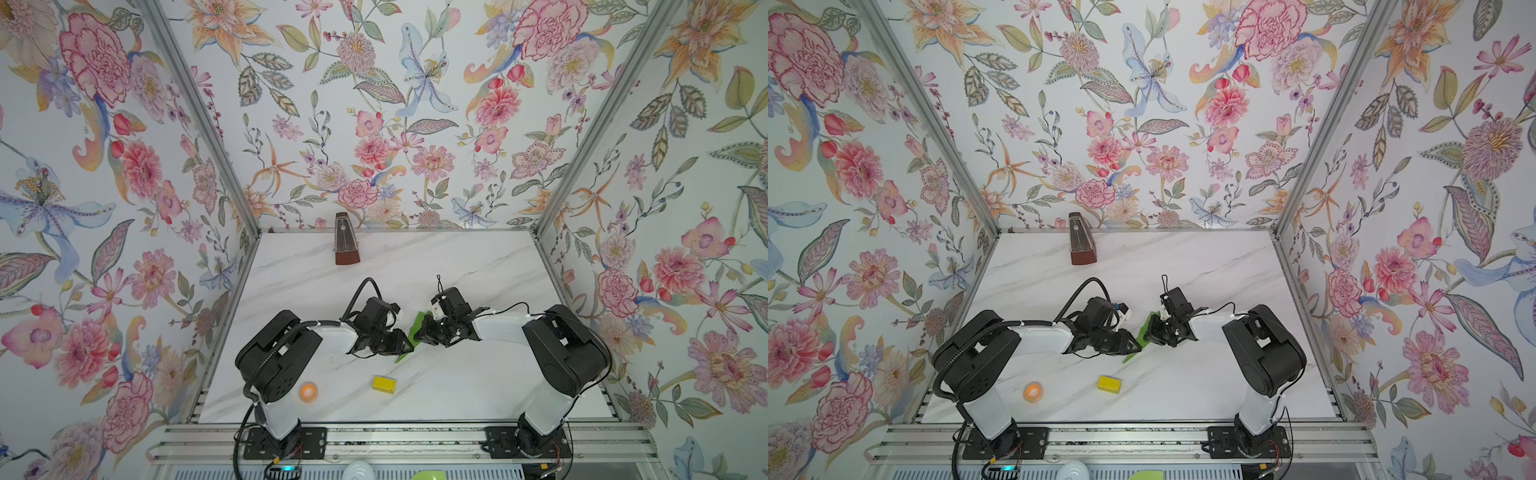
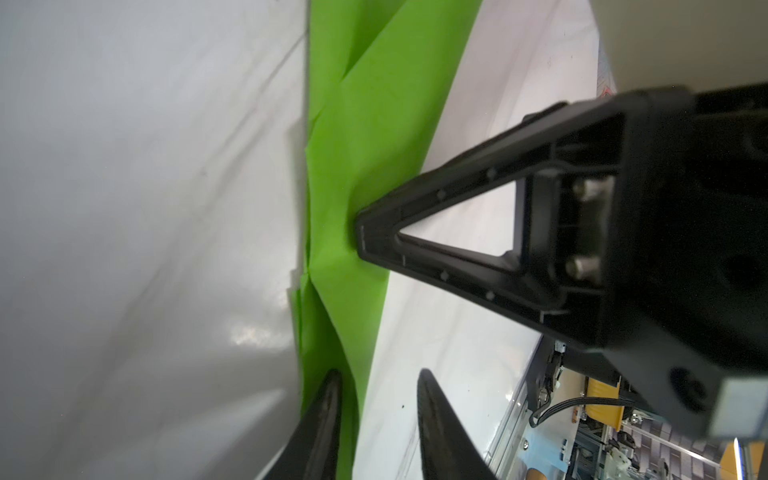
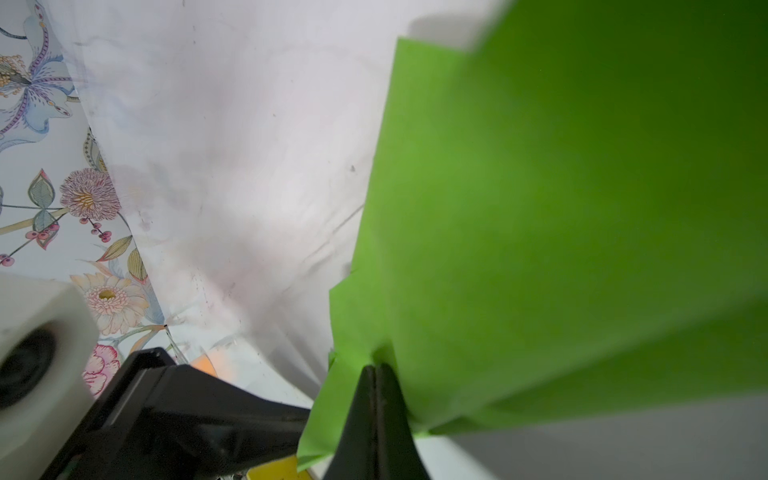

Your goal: Fold a paper plane with a square sheet of paper (fold left side to right side)

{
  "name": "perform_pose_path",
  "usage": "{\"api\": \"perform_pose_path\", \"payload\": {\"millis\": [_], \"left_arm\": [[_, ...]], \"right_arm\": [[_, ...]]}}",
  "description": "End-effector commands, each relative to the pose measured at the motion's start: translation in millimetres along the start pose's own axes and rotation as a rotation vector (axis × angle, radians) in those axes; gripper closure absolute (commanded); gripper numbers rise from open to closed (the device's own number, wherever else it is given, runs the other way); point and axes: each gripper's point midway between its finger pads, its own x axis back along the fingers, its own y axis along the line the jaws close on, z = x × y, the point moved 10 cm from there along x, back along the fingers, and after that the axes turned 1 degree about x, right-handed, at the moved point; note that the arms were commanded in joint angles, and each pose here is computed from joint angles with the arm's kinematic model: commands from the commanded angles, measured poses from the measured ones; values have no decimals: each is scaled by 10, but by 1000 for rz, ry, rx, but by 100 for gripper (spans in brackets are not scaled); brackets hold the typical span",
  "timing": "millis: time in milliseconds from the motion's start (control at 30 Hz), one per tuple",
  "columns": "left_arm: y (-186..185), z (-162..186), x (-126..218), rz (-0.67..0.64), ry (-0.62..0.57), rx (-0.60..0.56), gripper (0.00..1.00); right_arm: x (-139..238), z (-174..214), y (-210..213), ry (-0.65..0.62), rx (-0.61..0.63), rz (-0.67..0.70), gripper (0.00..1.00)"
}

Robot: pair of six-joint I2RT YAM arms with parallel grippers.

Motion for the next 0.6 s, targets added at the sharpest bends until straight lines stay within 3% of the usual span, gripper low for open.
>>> {"api": "perform_pose_path", "payload": {"millis": [0, 200, 567], "left_arm": [[18, -27, -40, 42, 4, 15, 72], [61, 31, -37, 81, 16, 33, 88], [287, 379, -26, 40, 126, 94, 89]], "right_arm": [[-143, 185, -340, 57, -77, 163, 100], [-182, 187, -415, 56, -96, 189, 100], [-142, 134, -551, -3, -139, 239, 100]]}}
